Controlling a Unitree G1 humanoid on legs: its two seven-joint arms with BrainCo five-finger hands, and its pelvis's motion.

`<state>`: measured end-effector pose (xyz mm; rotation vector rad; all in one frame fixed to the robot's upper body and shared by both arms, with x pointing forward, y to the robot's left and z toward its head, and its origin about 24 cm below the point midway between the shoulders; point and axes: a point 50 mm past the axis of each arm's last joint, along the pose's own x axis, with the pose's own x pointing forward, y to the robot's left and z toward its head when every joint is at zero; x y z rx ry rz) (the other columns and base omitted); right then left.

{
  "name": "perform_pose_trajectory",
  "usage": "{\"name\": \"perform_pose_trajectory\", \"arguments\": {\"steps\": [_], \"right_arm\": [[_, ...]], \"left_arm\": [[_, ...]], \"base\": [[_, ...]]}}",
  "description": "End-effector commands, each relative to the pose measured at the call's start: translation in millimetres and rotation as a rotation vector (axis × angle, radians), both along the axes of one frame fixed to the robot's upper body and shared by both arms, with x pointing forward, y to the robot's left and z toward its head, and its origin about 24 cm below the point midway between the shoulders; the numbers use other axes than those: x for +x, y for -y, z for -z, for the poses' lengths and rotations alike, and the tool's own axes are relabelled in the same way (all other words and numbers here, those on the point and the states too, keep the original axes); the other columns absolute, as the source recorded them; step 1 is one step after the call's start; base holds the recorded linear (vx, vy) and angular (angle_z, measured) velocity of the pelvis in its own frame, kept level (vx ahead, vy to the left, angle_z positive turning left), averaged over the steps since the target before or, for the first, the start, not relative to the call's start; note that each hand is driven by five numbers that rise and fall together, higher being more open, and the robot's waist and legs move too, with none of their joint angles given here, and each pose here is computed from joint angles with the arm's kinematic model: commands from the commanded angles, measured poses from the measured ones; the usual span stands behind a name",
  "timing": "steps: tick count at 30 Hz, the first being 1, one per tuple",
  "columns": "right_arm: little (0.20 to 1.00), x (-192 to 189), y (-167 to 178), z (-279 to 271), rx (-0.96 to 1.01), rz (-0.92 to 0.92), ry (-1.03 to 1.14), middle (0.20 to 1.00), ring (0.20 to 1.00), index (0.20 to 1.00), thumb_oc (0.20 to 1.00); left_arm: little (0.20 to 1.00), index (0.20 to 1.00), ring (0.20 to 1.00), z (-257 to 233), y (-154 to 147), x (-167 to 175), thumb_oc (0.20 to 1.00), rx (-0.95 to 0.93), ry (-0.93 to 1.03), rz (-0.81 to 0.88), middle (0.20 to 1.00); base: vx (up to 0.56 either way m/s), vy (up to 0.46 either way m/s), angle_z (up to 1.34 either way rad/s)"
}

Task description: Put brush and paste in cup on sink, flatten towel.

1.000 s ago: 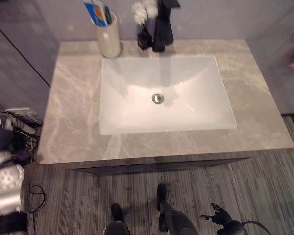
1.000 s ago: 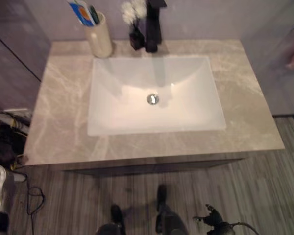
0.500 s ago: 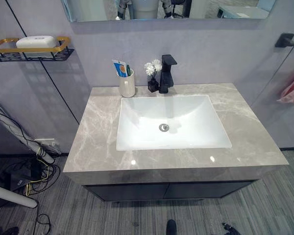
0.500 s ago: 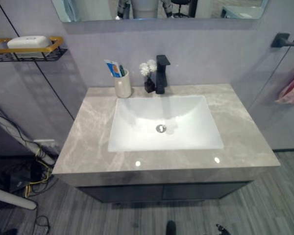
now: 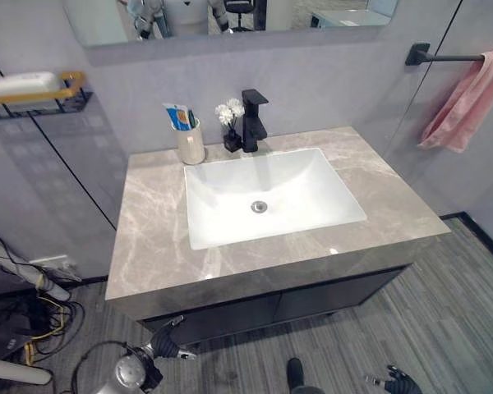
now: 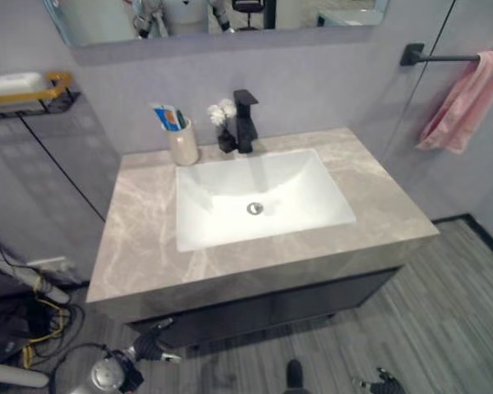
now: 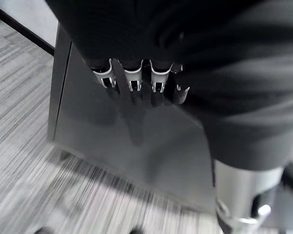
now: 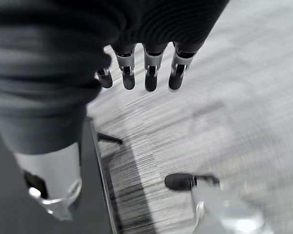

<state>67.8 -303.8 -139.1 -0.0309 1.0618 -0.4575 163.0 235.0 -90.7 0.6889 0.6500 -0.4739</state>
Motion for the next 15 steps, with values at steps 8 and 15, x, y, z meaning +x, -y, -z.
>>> {"name": "perform_pose_trajectory", "arguments": {"steps": [8,15], "right_arm": [[1.0,18.1,5.1,-6.1,-0.024,0.045,0.066,1.0,1.0,1.0,1.0],[1.0,30.5,-4.4,-7.3,-0.031,0.008,0.116,1.0,1.0,1.0,1.0]], "left_arm": [[1.0,1.0,1.0,-7.2,11.3,23.6,1.0,-0.052,0.061,-0.011,1.0],[1.0,1.0,1.0,-2.5,10.8,17.8,1.0,-0.058,0.059,-0.087,1.0]], "base": [[-0.15,0.128,-0.51],[-0.1,0.039,-1.03]]}}
